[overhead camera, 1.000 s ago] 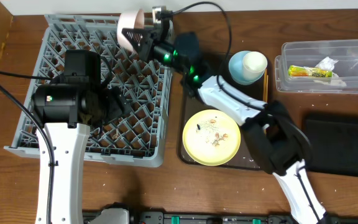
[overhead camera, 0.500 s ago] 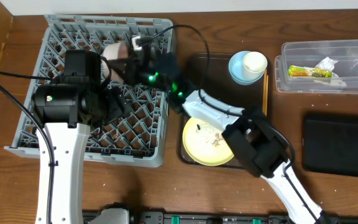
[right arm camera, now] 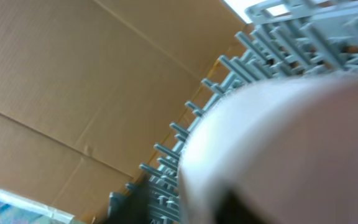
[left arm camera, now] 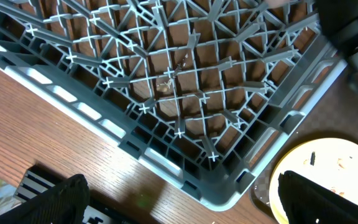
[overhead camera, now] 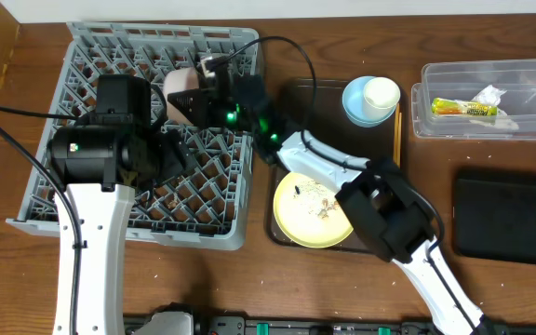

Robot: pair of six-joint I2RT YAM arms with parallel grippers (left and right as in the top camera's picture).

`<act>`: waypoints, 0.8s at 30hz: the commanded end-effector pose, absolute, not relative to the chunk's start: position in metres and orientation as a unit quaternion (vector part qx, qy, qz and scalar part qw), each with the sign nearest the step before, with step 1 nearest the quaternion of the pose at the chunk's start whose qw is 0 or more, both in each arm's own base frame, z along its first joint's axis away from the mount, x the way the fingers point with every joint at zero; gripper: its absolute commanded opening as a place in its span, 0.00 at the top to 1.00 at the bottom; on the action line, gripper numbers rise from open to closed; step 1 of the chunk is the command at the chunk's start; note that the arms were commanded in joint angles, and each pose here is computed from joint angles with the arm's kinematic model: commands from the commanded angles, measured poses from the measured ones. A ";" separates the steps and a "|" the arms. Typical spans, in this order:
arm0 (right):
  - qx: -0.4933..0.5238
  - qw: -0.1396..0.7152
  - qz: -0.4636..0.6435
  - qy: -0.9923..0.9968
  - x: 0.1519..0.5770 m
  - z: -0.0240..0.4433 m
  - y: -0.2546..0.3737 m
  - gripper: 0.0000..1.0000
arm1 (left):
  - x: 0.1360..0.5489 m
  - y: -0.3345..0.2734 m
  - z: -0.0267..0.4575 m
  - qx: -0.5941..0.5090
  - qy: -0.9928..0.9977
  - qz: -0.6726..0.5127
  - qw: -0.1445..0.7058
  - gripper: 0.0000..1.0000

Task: Sort waste into correct bins and load items into the dishwasher
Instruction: 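Carry the pink bowl left and place it in the dish rack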

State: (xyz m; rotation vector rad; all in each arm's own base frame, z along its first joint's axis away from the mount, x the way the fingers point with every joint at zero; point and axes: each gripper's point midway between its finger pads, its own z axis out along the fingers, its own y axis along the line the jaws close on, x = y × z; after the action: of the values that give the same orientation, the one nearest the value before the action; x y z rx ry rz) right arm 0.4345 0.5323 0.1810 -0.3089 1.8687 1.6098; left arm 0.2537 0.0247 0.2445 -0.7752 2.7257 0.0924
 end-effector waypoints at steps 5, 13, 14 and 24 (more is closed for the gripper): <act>-0.107 0.347 0.611 0.703 0.479 0.196 0.492 0.08 | 0.253 0.028 0.244 -0.267 0.951 0.041 0.151 0.02; -0.060 0.428 0.456 0.778 0.540 0.271 0.377 0.01 | 0.253 0.028 0.244 -0.267 0.951 0.041 0.151 0.02; -0.057 0.437 0.434 0.786 0.541 0.281 0.360 0.01 | 0.253 0.028 0.244 -0.267 0.951 0.041 0.151 0.02; -0.023 0.364 0.236 0.901 0.499 0.275 0.216 0.01 | 0.253 0.028 0.244 -0.267 0.951 0.041 0.151 0.02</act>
State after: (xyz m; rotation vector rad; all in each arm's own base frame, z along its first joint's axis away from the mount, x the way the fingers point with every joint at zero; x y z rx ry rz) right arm 0.5020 0.2465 0.2961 0.0283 2.2439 0.7989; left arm 0.2537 0.0248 0.2444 -0.7753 2.7255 0.0929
